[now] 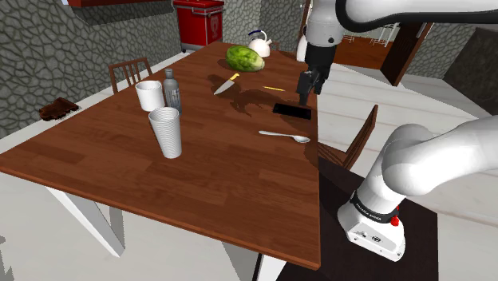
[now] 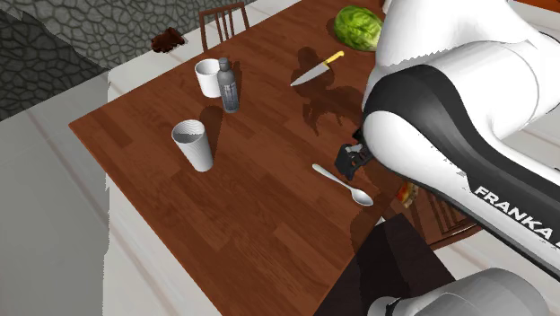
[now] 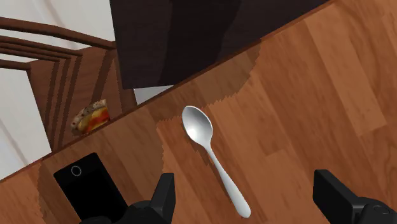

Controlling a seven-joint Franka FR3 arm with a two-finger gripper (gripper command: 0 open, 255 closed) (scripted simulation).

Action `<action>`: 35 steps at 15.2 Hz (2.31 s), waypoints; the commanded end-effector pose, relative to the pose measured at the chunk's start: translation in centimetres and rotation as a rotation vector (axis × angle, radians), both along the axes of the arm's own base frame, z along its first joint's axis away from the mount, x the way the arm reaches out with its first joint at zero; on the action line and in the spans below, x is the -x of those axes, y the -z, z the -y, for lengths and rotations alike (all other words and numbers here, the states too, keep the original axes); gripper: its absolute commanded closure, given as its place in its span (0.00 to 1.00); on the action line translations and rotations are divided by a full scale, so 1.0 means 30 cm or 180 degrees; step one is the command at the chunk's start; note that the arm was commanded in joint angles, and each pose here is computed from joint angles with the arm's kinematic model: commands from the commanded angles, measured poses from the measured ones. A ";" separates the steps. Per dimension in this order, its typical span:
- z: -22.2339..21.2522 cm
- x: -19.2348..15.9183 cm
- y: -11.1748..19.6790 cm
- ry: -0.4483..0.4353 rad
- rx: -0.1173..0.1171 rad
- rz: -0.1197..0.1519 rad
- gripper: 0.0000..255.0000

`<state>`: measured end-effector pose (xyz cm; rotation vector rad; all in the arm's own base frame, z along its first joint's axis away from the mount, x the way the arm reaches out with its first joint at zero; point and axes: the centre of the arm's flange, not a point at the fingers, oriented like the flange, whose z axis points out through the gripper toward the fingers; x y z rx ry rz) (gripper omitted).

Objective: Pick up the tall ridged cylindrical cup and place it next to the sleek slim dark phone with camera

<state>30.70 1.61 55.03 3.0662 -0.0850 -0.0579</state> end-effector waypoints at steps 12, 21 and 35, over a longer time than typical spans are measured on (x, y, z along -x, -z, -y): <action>-0.357 -0.309 0.037 -0.0152 0.0022 0.0110 0.00; -0.660 -0.550 0.062 -0.0276 0.0041 0.0201 0.00; -1.149 -0.902 0.090 -0.0468 0.0069 0.0341 0.00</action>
